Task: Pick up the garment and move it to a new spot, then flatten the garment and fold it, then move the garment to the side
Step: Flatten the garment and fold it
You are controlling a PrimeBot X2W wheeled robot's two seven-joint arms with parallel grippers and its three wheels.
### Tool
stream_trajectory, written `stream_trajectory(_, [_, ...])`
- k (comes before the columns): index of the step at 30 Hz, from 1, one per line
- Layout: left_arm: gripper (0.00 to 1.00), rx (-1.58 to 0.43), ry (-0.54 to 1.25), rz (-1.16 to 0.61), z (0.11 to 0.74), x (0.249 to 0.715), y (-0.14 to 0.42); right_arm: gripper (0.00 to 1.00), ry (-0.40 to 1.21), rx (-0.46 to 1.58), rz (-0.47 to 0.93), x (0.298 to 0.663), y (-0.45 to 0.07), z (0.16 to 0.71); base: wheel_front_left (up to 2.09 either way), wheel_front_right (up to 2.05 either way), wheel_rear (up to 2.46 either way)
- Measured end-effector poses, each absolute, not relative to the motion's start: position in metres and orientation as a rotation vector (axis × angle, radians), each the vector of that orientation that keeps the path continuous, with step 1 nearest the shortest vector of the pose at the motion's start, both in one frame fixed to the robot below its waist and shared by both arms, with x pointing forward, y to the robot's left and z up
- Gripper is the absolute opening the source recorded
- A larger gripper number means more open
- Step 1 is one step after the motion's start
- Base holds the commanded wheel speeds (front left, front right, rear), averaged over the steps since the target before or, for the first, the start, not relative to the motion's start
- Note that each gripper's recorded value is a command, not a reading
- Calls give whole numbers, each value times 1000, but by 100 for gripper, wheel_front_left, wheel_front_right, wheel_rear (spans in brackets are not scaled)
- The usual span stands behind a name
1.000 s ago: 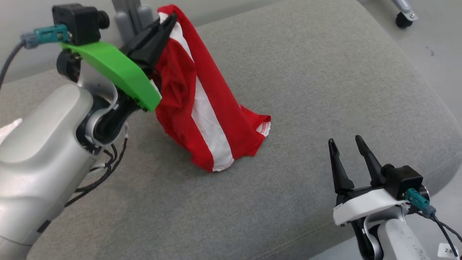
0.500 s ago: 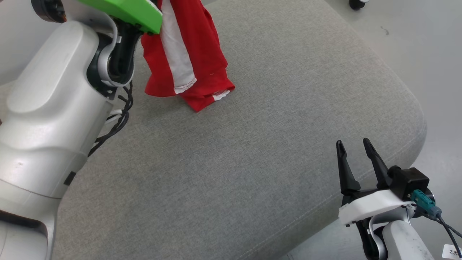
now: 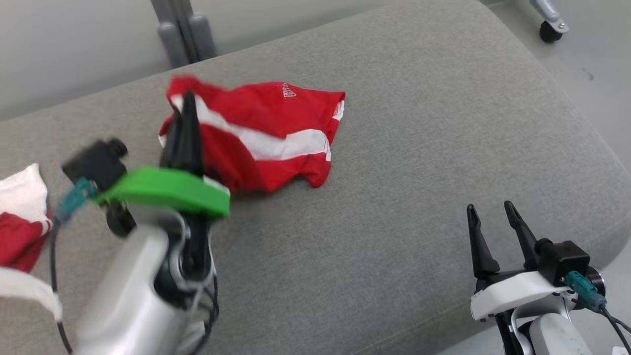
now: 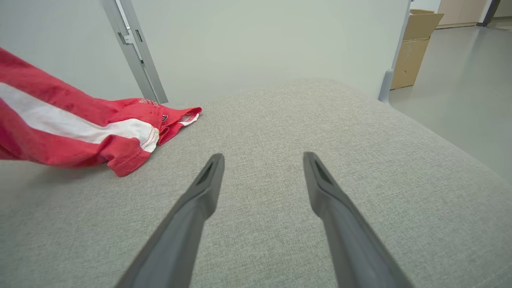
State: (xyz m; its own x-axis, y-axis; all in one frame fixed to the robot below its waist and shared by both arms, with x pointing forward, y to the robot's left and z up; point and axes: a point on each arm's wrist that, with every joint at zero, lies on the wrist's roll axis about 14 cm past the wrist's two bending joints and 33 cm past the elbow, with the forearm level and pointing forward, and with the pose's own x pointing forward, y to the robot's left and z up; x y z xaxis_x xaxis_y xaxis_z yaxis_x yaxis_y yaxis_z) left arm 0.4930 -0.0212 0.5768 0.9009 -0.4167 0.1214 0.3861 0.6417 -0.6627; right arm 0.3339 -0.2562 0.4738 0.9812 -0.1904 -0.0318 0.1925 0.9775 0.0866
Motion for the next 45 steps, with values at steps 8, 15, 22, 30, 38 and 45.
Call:
stream_trajectory(8, [0, -779, 377, -436, 451, 371, 11, 100, 32, 67, -105, 348, -231, 470, 0, 0, 0])
stream_trajectory(15, [0, -804, 472, -246, 399, 328, 62, 100, 32, 58, -17, 354, -205, 470, 0, 0, 0])
stream_trajectory(22, [11, -777, 525, -237, 379, 302, 77, 100, 20, 57, 34, 350, -190, 474, 0, 0, 0])
stream_trajectory(30, [100, -647, 506, -240, 374, 304, 103, 100, 7, 57, 29, 345, -191, 478, 0, 0, 0])
stream_trajectory(38, [100, -440, 551, -136, 368, 311, 142, 100, 0, 58, -17, 334, -205, 480, 0, 0, 0])
stream_trajectory(45, [100, -384, 313, -358, 446, 356, 80, 100, 8, 57, -41, 331, -211, 477, 0, 0, 0])
